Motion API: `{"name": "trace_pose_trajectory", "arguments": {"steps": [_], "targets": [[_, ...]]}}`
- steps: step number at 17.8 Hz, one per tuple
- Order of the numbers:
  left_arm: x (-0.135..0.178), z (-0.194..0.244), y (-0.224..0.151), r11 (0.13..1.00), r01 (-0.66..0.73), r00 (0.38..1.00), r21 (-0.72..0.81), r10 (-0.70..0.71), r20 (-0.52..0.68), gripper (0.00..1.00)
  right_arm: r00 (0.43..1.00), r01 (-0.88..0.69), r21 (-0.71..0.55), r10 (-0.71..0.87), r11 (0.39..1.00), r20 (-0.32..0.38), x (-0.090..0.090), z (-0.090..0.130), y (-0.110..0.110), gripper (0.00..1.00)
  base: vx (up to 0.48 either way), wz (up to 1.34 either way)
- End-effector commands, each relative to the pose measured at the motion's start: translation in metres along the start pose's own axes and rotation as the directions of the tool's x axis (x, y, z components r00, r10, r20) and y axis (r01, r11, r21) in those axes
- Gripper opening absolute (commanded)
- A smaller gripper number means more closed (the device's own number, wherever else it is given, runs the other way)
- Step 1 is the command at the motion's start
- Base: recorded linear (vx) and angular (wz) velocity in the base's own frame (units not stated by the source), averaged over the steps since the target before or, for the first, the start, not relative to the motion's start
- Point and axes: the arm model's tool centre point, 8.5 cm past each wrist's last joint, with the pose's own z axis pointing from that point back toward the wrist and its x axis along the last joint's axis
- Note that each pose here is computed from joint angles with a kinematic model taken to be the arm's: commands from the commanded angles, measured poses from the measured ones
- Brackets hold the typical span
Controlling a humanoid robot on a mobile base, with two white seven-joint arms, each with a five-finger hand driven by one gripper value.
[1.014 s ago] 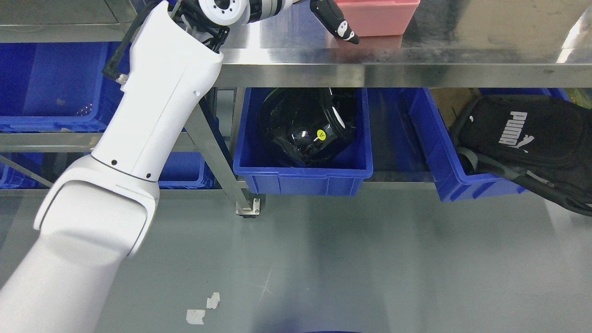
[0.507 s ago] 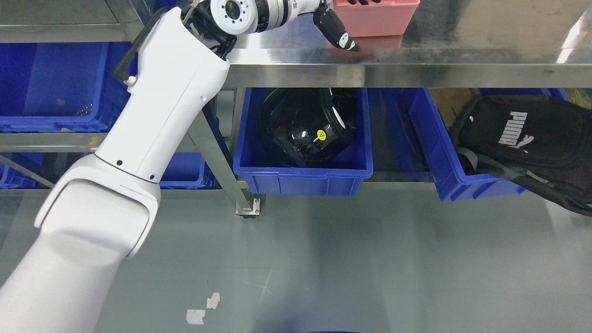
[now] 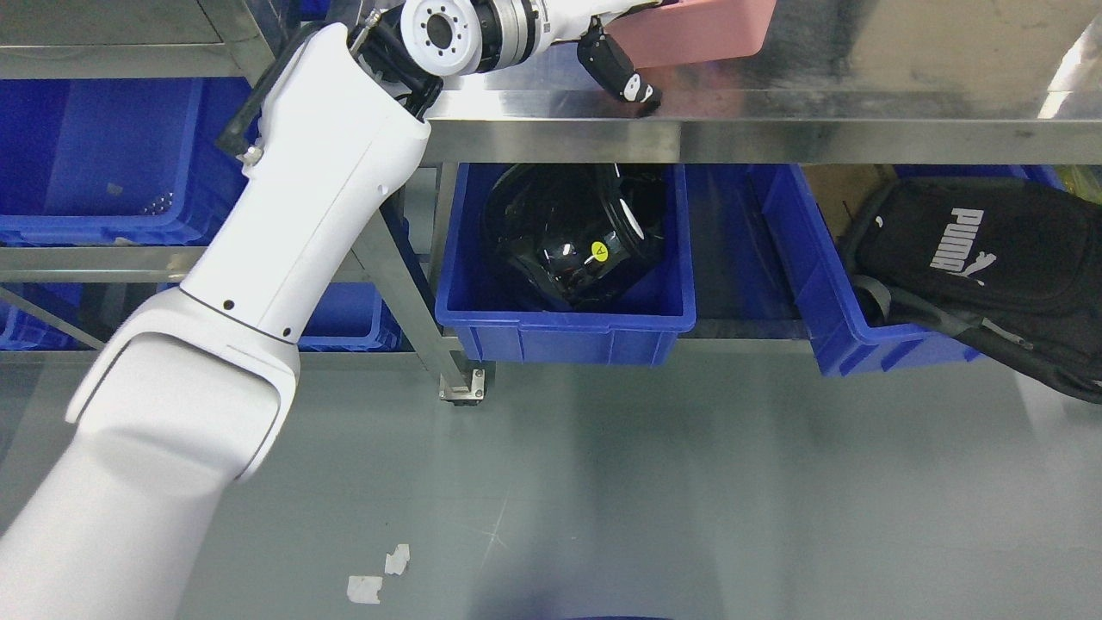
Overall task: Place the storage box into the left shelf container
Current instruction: 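Grasp the pink box's edge with the left hand fingers, then pull the pink box off the shelf and lower it with the left hand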
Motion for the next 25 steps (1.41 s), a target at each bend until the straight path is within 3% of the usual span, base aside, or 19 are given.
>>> {"name": "trace_pose_trajectory", "arguments": {"steps": [1, 4, 7, 10, 12, 15, 19, 22, 25], "targets": [[-0.016, 0.013, 0.015, 0.998, -0.040, 0.999, 0.047, 0.040, 0.002, 0.31, 0.999, 0.021, -0.020, -0.020, 1.000, 0.028, 0.010, 0.000, -0.011, 1.00, 0.000, 0.00], [-0.014, 0.024, 0.029, 0.994, -0.042, 0.996, 0.100, 0.035, 0.080, 0.00, 0.999, 0.021, -0.020, -0.020, 1.000, 0.028, 0.010, 0.000, -0.011, 1.00, 0.000, 0.00], [-0.018, 0.032, 0.036, 0.987, -0.094, 0.990, 0.127, 0.080, 0.112, 0.00, 0.999, 0.021, -0.022, -0.020, 1.000, 0.026, 0.010, 0.000, -0.012, 1.00, 0.000, 0.00], [-0.027, 0.036, 0.023, 0.959, -0.250, 0.946, 0.129, 0.214, 0.246, 0.00, 0.999, 0.021, -0.022, -0.020, 1.000, 0.028, 0.010, 0.000, -0.012, 1.00, 0.000, 0.00], [-0.026, 0.041, 0.017, 0.926, -0.358, 0.880, 0.119, 0.292, 0.374, 0.00, 0.999, 0.021, -0.022, -0.020, 1.000, 0.026, 0.010, 0.000, -0.012, 1.00, 0.000, 0.00], [-0.008, 0.054, 0.025, 0.842, -0.535, 0.706, 0.065, 0.404, 0.582, 0.00, 0.999, 0.021, -0.020, -0.020, 1.000, 0.026, 0.010, 0.000, -0.011, 1.00, 0.000, 0.00], [0.002, 0.081, 0.038, 0.773, -0.634, 0.542, 0.037, 0.409, 0.734, 0.00, 0.999, 0.021, -0.022, -0.020, 1.000, 0.026, 0.010, 0.000, -0.012, 1.00, 0.000, 0.00], [0.005, 0.103, 0.024, 0.743, -0.667, 0.463, 0.051, 0.361, 0.809, 0.00, 0.999, 0.021, -0.020, -0.020, 1.000, 0.026, 0.010, 0.000, -0.011, 1.00, 0.000, 0.00], [0.006, 0.126, -0.013, 0.614, -0.775, 0.405, 0.149, 0.303, 0.863, 0.01, 0.999, 0.021, -0.020, -0.020, 1.000, 0.026, 0.010, 0.000, -0.011, 1.00, 0.000, 0.00]]}}
